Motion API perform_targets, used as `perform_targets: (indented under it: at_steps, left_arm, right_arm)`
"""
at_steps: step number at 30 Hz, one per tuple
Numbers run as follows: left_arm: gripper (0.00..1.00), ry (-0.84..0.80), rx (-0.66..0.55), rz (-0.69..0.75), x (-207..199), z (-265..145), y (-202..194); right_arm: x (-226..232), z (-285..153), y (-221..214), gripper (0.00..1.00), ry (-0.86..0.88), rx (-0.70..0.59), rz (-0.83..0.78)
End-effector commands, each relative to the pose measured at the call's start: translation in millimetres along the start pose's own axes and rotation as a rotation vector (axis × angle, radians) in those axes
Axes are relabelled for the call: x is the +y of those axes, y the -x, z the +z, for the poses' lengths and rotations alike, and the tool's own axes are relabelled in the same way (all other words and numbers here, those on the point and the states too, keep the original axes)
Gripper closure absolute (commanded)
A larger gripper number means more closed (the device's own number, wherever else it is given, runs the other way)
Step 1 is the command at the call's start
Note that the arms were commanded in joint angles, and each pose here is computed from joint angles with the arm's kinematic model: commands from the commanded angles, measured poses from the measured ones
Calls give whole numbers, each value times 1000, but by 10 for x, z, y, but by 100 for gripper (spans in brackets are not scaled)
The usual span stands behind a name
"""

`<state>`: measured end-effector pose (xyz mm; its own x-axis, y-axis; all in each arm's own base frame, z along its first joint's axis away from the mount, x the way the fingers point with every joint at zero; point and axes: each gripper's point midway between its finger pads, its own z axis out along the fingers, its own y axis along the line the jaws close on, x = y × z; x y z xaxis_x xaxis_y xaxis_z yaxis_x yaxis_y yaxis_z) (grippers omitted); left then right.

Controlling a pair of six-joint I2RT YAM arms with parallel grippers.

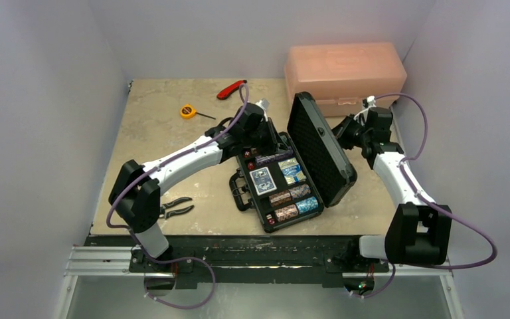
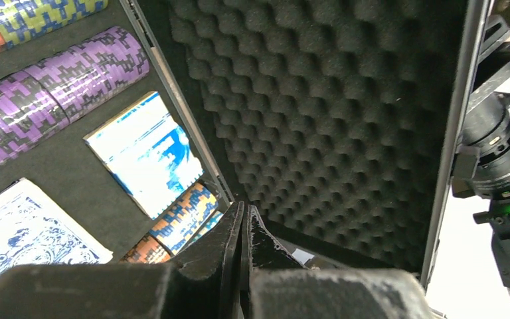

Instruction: Pack up texas hold em set

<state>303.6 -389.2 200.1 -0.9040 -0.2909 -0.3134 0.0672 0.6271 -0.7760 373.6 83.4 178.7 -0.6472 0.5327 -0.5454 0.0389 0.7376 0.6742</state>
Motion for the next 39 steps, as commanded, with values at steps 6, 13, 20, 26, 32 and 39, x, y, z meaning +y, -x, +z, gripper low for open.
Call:
perform_targets:
  at_steps: [6, 13, 20, 26, 32, 39]
  left_arm:
    - [100, -84, -23, -2, -298, -65, 109]
    - [100, -84, -23, 4, -312, -73, 117]
    - [100, -89, -30, 7, -334, -117, 120]
    - [100, -86, -44, 15, -322, -194, 122]
    - [100, -47, -56, 31, -212, -265, 112]
    - [71, 257, -135, 14, 662, -594, 99]
  right_arm:
    - [204, -81, -177, 100, 77, 40, -40]
    - [380, -83, -333, 100, 130, 79, -78]
    - [516, -92, -423, 100, 168, 99, -113]
    - [571, -103, -411, 100, 181, 95, -128]
    - [574, -104, -392, 100, 171, 93, -129]
    - [637, -172, -313, 100, 170, 65, -141]
